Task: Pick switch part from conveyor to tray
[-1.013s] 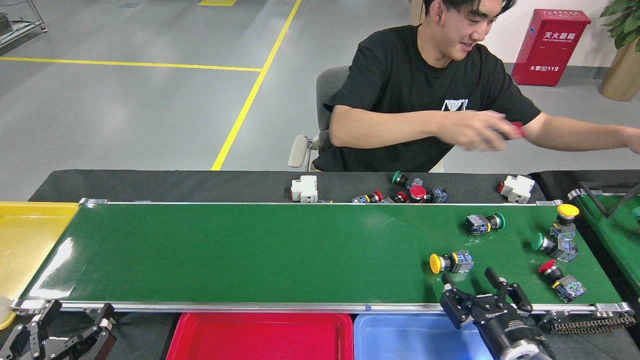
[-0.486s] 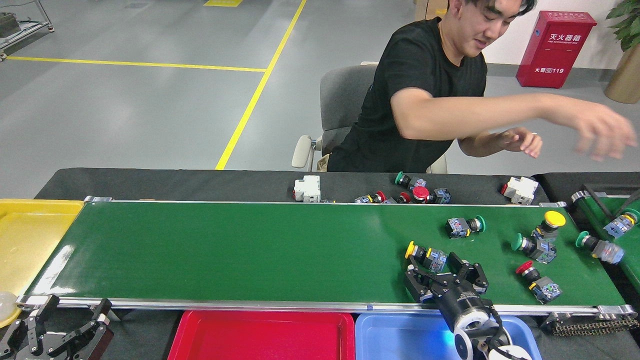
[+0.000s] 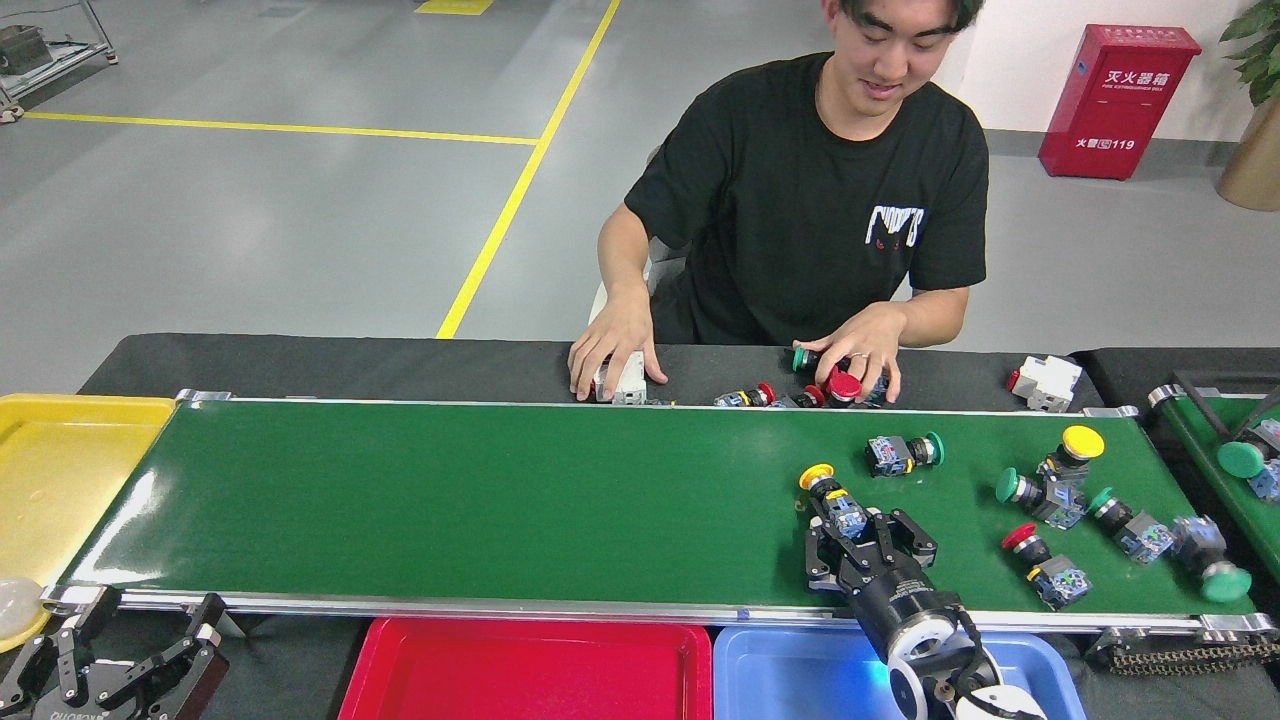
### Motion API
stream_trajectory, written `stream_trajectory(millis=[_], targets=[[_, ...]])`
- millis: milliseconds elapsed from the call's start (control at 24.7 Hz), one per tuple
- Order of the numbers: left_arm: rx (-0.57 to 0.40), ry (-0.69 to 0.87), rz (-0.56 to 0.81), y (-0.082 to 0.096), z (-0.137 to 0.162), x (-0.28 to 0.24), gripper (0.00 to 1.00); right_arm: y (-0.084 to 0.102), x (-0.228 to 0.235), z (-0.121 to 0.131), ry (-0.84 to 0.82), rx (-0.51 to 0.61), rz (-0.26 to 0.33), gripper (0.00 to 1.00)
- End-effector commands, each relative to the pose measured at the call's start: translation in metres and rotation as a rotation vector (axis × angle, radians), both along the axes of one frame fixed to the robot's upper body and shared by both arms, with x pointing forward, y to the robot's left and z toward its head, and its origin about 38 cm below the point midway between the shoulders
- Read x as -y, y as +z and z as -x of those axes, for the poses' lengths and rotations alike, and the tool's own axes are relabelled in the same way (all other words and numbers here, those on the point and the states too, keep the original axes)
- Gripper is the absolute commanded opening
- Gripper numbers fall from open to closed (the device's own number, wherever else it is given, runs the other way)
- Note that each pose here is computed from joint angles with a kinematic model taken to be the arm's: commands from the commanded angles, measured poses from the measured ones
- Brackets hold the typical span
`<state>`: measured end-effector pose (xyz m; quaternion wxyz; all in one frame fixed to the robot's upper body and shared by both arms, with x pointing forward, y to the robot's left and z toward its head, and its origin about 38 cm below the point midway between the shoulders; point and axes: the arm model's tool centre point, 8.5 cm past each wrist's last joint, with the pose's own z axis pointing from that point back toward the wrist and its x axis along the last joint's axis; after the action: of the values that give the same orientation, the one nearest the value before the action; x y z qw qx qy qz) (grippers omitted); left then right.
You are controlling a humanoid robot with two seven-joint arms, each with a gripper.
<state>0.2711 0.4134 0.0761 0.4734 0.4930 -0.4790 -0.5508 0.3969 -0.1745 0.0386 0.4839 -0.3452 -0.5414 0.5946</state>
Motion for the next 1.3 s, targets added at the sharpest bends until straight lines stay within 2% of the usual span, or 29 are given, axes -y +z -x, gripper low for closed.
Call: stream_trajectory(millis=[0, 122, 162, 203, 243, 284, 405, 527, 608, 689, 729, 810, 891, 932, 1013, 1094, 1256], targets=[[0.018, -0.005, -0.017, 0.008, -0.003, -0.004, 1.00, 0.015, -0.013, 0.010, 0.079, 0.051, -0.024, 0.01], [0.015, -0.004, -0.017, 0.008, -0.003, -0.004, 1.00, 0.028, -0.056, 0.040, 0.266, 0.095, -0.051, 0.01], [0.015, -0.004, -0.017, 0.008, -0.003, -0.004, 1.00, 0.032, -0.079, 0.052, 0.343, 0.109, -0.054, 0.04], [0.015, -0.004, -0.017, 0.008, -0.003, -0.004, 1.00, 0.033, -0.098, 0.063, 0.411, 0.120, -0.041, 0.26], [0.015, -0.004, -0.017, 0.008, -0.003, -0.004, 1.00, 0.032, -0.119, 0.075, 0.467, 0.126, -0.019, 0.80], [0.017, -0.004, -0.015, 0.008, -0.004, -0.004, 1.00, 0.030, -0.135, 0.084, 0.509, 0.130, -0.006, 1.00], [0.009, 0.000, -0.009, 0.005, -0.005, -0.005, 1.00, 0.023, -0.167, 0.101, 0.586, 0.124, 0.016, 1.00], [0.011, 0.001, -0.009, 0.006, -0.005, -0.006, 1.00, 0.021, -0.167, 0.103, 0.584, 0.117, 0.017, 1.00], [0.007, 0.003, -0.008, 0.005, -0.004, -0.007, 1.00, 0.027, -0.160, 0.101, 0.558, 0.132, 0.000, 1.00], [0.005, 0.006, -0.008, 0.004, -0.003, -0.008, 1.00, 0.033, -0.108, 0.085, 0.320, 0.139, -0.015, 0.99], [0.005, 0.005, -0.008, 0.004, -0.003, -0.007, 1.00, 0.029, -0.077, 0.087, 0.152, 0.122, -0.027, 0.99], [0.005, 0.004, -0.009, 0.004, -0.002, -0.007, 1.00, 0.025, -0.039, 0.102, -0.075, 0.143, -0.048, 0.99], [0.006, 0.014, -0.012, 0.005, 0.000, -0.010, 1.00, 0.018, 0.003, 0.113, -0.294, 0.221, -0.031, 0.99], [0.009, 0.014, -0.012, 0.006, -0.001, -0.011, 1.00, 0.011, 0.018, 0.122, -0.361, 0.223, -0.025, 0.99], [0.009, 0.014, -0.012, 0.006, -0.001, -0.011, 1.00, -0.001, 0.028, 0.136, -0.398, 0.175, -0.052, 0.99], [0.009, 0.014, -0.010, 0.006, 0.000, -0.010, 1.00, -0.001, 0.030, 0.134, -0.424, 0.160, -0.079, 0.99], [0.007, 0.014, -0.010, 0.005, -0.001, -0.010, 1.00, 0.009, 0.032, 0.103, -0.423, 0.142, -0.082, 0.99]])
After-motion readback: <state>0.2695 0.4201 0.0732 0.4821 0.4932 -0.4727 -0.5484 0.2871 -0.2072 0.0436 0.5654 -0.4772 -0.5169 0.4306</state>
